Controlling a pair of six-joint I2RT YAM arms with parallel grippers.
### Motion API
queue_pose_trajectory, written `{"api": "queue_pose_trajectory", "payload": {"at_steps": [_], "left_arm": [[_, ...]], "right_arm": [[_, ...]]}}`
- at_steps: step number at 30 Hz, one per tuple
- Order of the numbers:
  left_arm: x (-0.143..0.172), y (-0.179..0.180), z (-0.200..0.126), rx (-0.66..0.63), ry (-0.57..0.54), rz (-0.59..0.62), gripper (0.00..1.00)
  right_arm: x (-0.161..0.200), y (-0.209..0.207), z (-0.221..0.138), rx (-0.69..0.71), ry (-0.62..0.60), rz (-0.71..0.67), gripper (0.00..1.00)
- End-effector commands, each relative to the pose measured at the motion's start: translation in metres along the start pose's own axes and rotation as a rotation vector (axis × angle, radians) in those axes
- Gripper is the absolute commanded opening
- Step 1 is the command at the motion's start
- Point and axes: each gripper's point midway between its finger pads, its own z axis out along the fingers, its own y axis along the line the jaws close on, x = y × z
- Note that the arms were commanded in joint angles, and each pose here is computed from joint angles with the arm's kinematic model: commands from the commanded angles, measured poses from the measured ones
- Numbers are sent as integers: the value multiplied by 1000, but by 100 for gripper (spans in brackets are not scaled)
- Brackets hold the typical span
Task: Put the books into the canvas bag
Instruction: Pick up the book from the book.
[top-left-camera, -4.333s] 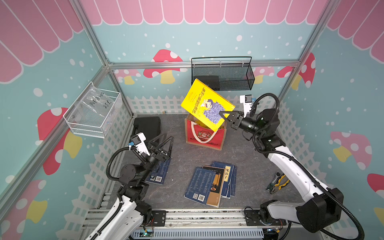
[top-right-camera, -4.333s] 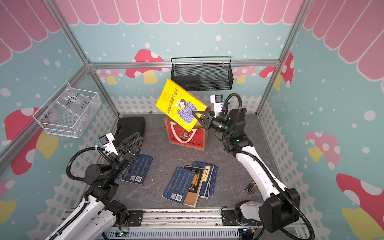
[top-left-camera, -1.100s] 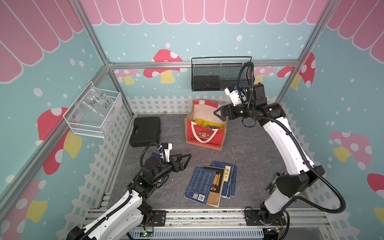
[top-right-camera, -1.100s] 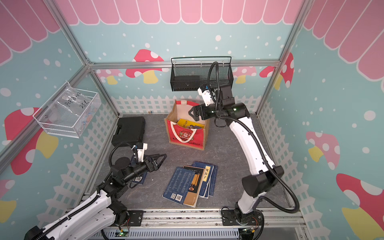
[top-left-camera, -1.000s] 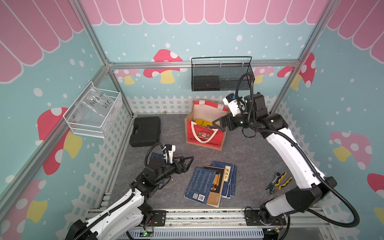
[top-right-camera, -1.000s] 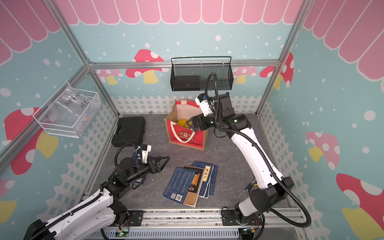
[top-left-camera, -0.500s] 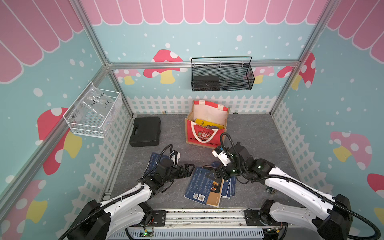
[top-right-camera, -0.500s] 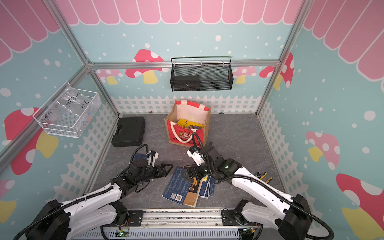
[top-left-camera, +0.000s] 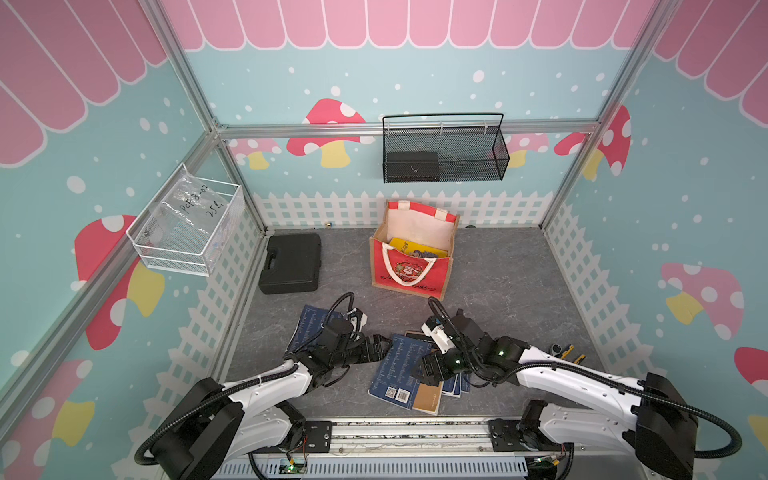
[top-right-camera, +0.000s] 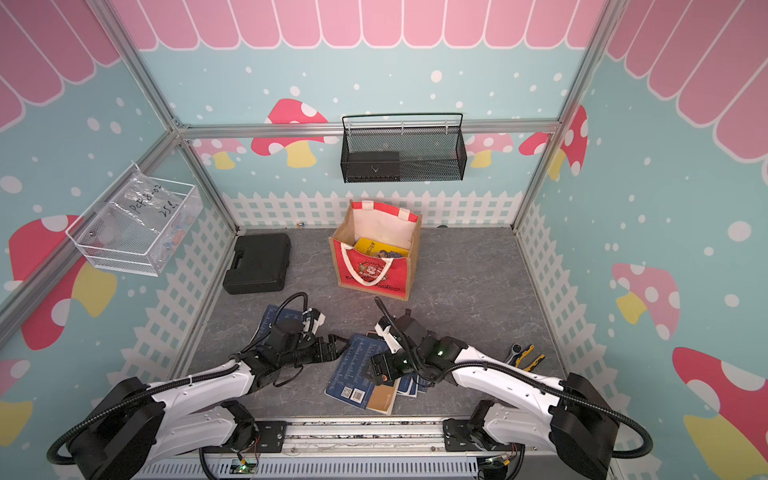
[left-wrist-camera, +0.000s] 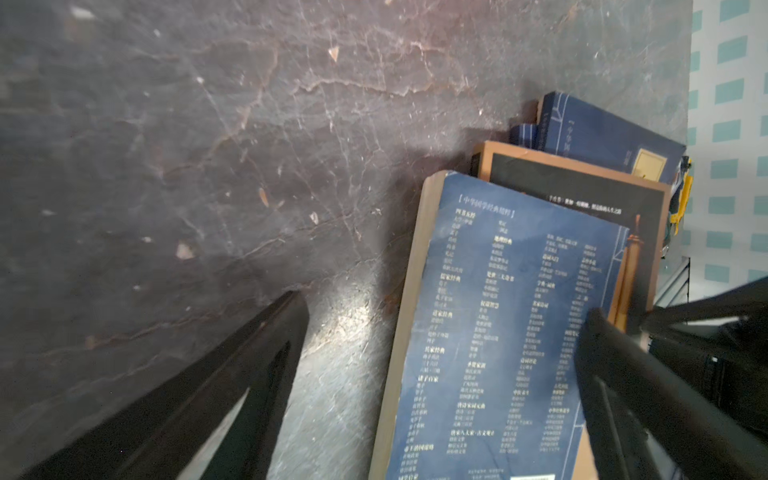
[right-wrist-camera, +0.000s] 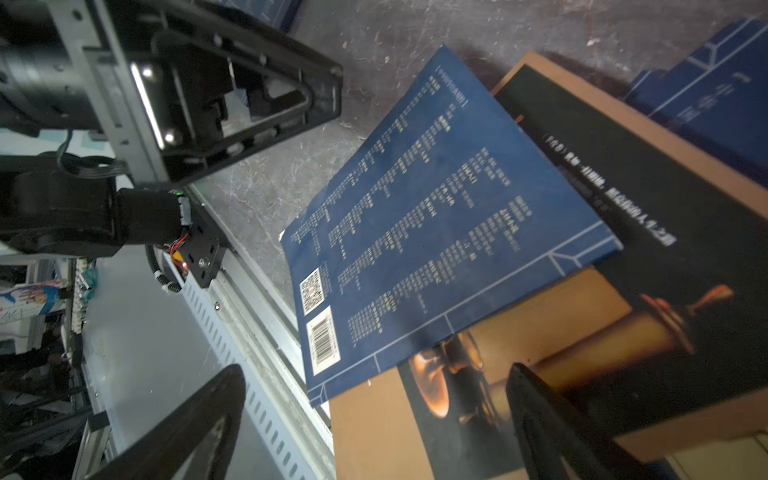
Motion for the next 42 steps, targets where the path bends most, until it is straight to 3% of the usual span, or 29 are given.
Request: {"api": "queue_pose_trajectory", "payload": {"at_steps": [1, 10, 15, 22, 25, 27, 30, 37, 40, 42], "left_arm": [[9, -18, 5, 109, 59, -8, 99], [13, -42, 22, 293, 113, -74, 99], [9, -54, 32, 370, 128, -98, 99], [3, -46, 35, 339, 81, -109, 98], [-2, -48, 34, 323, 70, -89, 99], [-5, -49, 32, 314, 60, -75, 98], [-10, -51, 27, 294, 40, -48, 98], [-17, -54, 9, 245, 4, 43, 99], [-21, -62, -1, 260, -10, 79, 99], [-23, -68, -8, 270, -11, 111, 99]], "right_arm": [[-18, -8, 9, 39, -56, 44, 100], [-57, -25, 22, 12, -156, 87, 99], [-74, -26, 34, -13, -150, 60, 100], [-81, -31, 40, -21, -156, 66, 98], [-87, -31, 35, -32, -191, 69, 86], [-92, -34, 31, -27, -213, 77, 67], [-96, -38, 24, -21, -236, 88, 49], [-104, -50, 8, -15, -282, 112, 20], [-111, -48, 0, -30, -307, 104, 2], [-120, -42, -10, -55, -338, 80, 0]]}}
